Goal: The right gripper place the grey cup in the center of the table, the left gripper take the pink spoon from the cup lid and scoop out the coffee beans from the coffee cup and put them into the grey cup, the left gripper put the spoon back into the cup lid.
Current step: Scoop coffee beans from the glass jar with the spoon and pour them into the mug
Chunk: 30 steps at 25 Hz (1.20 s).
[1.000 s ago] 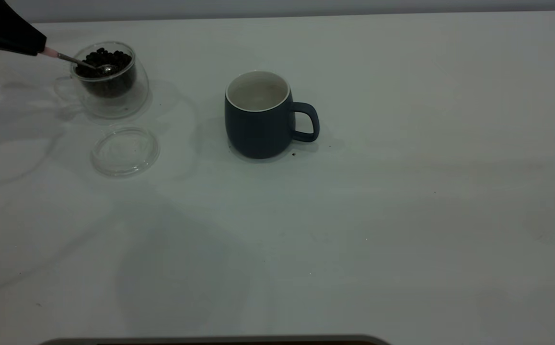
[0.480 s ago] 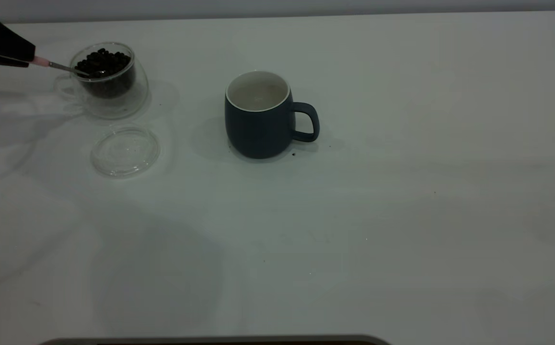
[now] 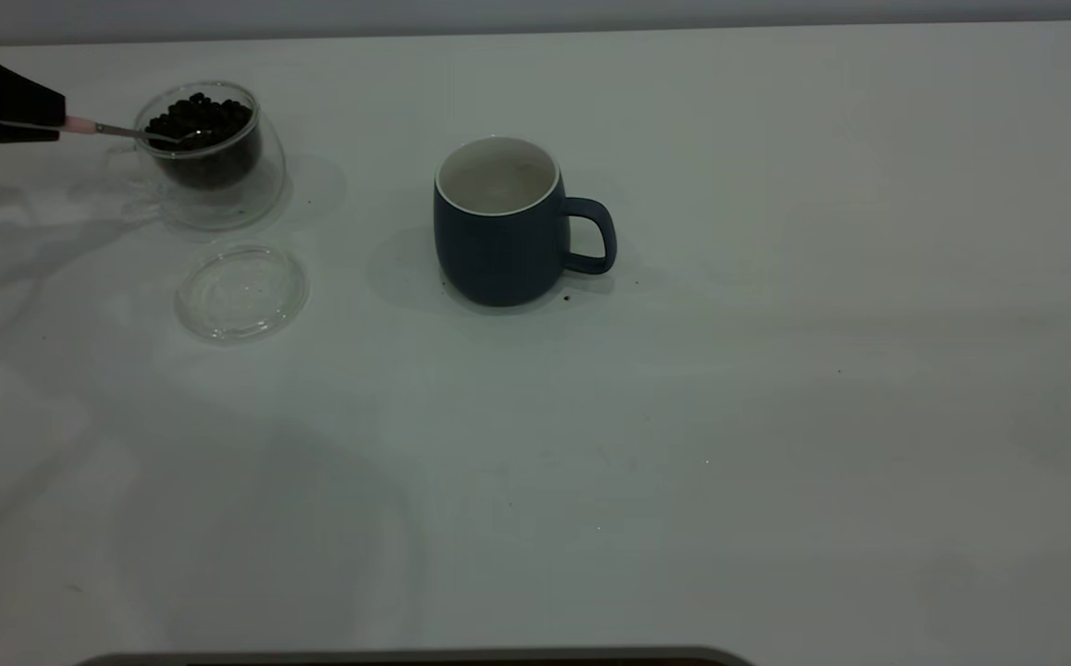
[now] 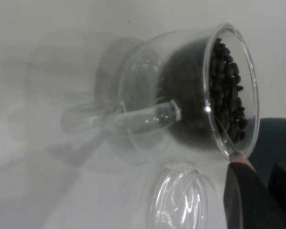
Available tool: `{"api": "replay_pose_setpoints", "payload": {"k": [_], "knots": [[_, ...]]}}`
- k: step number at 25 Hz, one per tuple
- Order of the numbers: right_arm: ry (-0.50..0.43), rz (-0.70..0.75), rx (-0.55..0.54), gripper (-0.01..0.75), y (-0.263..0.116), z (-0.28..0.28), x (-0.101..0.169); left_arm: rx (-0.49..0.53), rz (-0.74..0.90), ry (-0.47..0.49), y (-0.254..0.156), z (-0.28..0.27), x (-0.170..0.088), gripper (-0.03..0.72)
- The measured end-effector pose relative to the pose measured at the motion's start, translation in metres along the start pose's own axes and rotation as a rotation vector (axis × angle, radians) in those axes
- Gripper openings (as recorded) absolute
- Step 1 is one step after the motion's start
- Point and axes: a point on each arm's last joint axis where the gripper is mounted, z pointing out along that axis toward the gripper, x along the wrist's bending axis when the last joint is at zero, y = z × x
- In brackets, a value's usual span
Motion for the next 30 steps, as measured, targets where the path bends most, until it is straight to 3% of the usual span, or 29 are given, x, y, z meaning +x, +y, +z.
{"api": "replay_pose_setpoints", "payload": {"k": [8, 20, 30], "knots": [[0.000, 0.000, 0.000, 0.588, 0.000, 0.000, 0.000, -0.032, -0.050, -0.081, -0.004, -0.001, 0.006, 0.119], [0.000, 0.000, 0.000, 0.588, 0.000, 0.000, 0.000, -0.052, -0.070, -0.110, -0.005, -0.013, 0.013, 0.119], [0.000, 0.000, 0.000, 0.588, 0.000, 0.000, 0.000, -0.080, -0.163, -0.172, -0.018, -0.005, 0.034, 0.119]]}}
